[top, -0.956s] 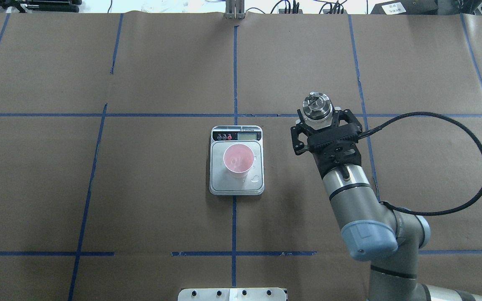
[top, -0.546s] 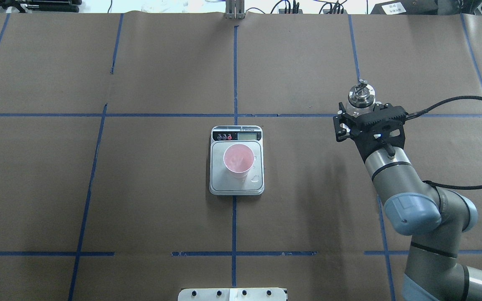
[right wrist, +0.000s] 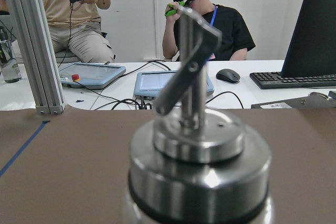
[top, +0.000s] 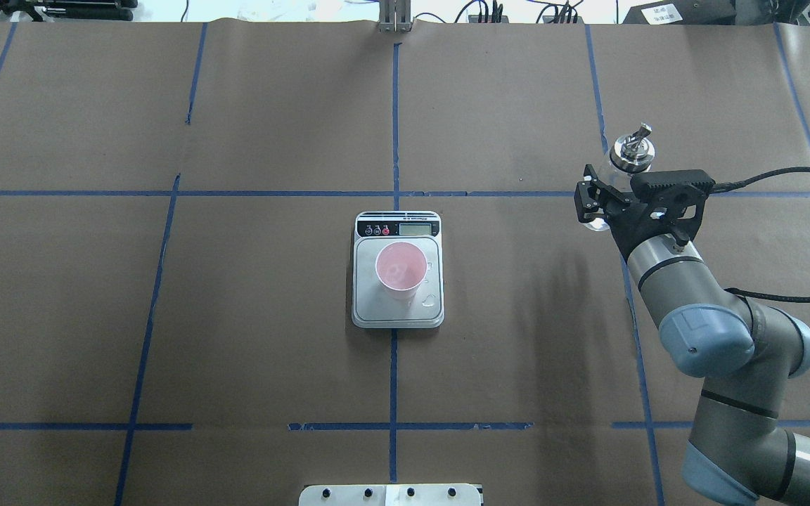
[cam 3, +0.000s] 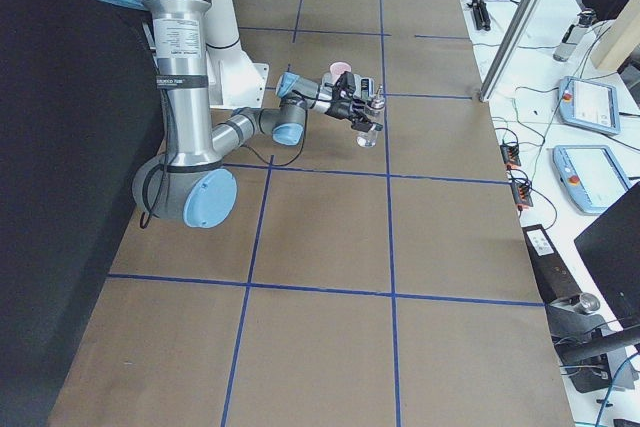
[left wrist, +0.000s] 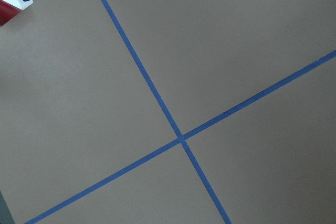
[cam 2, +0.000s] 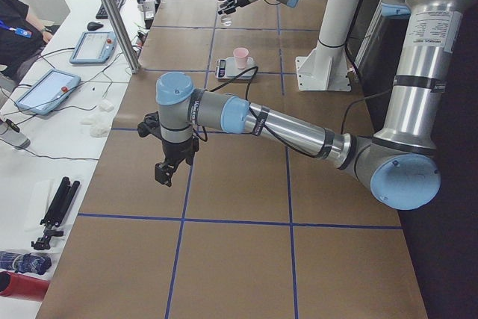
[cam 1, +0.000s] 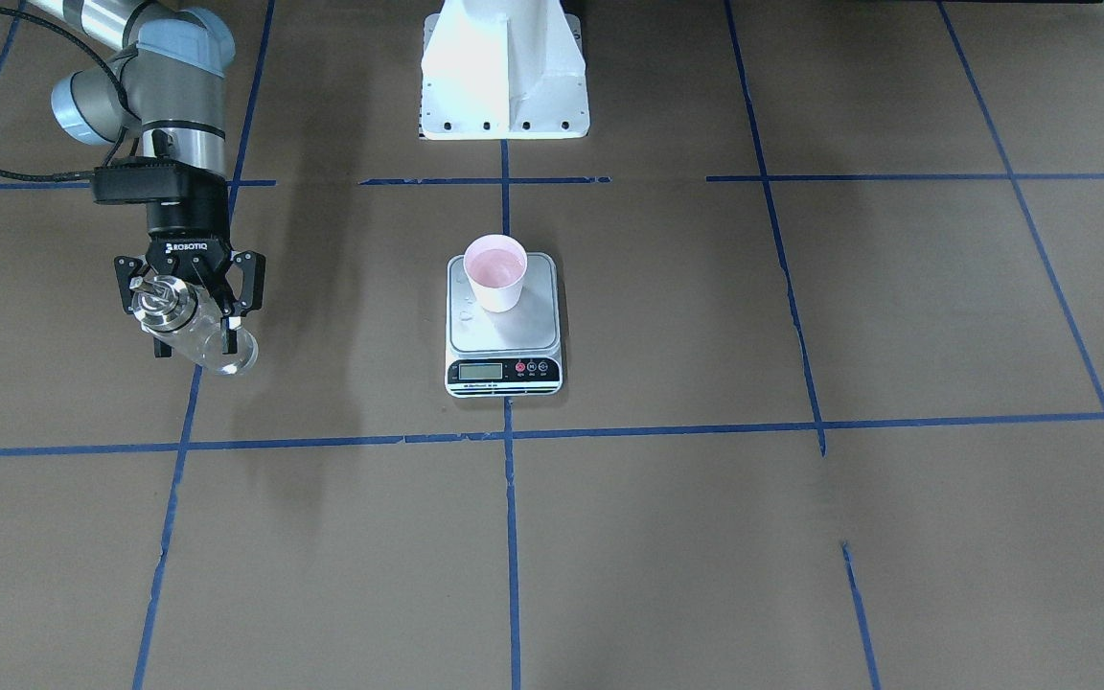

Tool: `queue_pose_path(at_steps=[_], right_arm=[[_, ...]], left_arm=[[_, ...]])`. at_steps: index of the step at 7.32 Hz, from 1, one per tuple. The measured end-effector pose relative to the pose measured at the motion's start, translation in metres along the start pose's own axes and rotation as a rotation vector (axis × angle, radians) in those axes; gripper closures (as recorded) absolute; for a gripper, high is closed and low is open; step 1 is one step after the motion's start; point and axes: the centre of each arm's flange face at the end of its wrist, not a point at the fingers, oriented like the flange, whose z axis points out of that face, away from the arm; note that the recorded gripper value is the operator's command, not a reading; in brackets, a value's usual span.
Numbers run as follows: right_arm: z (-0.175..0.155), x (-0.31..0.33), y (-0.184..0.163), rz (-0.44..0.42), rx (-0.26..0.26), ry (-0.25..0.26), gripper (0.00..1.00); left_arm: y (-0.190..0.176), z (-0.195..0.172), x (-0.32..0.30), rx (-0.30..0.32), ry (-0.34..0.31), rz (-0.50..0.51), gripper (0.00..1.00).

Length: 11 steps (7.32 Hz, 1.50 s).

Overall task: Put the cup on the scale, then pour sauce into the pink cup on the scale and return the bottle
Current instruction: 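Carry the upright bottle with the right gripper back to its spot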

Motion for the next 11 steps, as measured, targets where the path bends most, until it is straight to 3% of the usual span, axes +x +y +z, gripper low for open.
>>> queue_pose_path(at_steps=[3,11], right_arm=[[0.023,0.038,0.038,-0.039,-0.031,0.073,1.00],[0.031,0.065,0.059,-0.054,-0.036,0.088,1.00]], left_arm=[[-0.002,-0.006,0.004,0.010,-0.005,0.008,0.00],[-0.002,-0.007,0.005,0.013,-0.007,0.010,0.00]])
